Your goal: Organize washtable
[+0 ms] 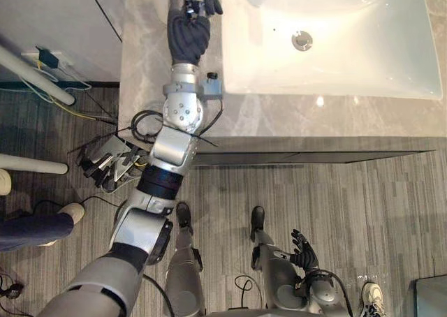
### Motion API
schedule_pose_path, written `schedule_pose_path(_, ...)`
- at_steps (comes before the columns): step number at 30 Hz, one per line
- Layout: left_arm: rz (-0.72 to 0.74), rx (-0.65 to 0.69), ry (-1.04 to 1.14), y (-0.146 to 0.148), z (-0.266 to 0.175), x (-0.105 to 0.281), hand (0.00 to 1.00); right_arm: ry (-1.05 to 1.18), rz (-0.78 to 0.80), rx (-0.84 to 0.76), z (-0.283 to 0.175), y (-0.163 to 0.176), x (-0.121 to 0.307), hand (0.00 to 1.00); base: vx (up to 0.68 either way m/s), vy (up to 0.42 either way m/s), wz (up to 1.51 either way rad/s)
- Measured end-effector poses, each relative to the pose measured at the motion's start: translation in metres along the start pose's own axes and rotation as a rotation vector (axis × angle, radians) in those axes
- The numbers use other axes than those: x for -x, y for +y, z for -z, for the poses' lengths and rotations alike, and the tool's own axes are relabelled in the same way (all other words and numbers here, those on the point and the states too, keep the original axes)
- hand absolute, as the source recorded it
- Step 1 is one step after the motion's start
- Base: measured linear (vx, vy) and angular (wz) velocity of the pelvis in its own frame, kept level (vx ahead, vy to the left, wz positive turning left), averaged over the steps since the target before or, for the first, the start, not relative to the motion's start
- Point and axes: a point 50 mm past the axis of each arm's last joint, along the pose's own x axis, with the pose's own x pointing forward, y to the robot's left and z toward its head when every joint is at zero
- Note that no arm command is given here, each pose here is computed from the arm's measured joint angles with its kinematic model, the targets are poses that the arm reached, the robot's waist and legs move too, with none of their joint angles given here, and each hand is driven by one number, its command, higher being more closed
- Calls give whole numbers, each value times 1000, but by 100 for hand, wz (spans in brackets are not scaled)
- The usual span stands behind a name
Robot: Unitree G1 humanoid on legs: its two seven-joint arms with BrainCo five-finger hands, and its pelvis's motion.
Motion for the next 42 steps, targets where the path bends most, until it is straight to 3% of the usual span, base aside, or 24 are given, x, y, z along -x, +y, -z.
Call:
schedule_pose_path(9, -97, 51, 120, 37, 10, 52, 100, 57, 17, 26, 10, -13, 1, 0, 29, 7, 12)
schedule_pose_path(19, -37, 35, 203, 47, 22, 56, 100, 81, 5, 34, 17, -15, 5, 0, -11, 12, -2)
schedule_pose_path(27, 71, -58, 257, 43, 42, 22, 100, 86, 4, 32, 17, -15, 6, 0, 50, -3, -1)
schedule_pose_path(42, 32, -251, 403, 76, 69, -9, 100, 84, -21, 36, 18, -8, 8, 0, -1, 1, -1)
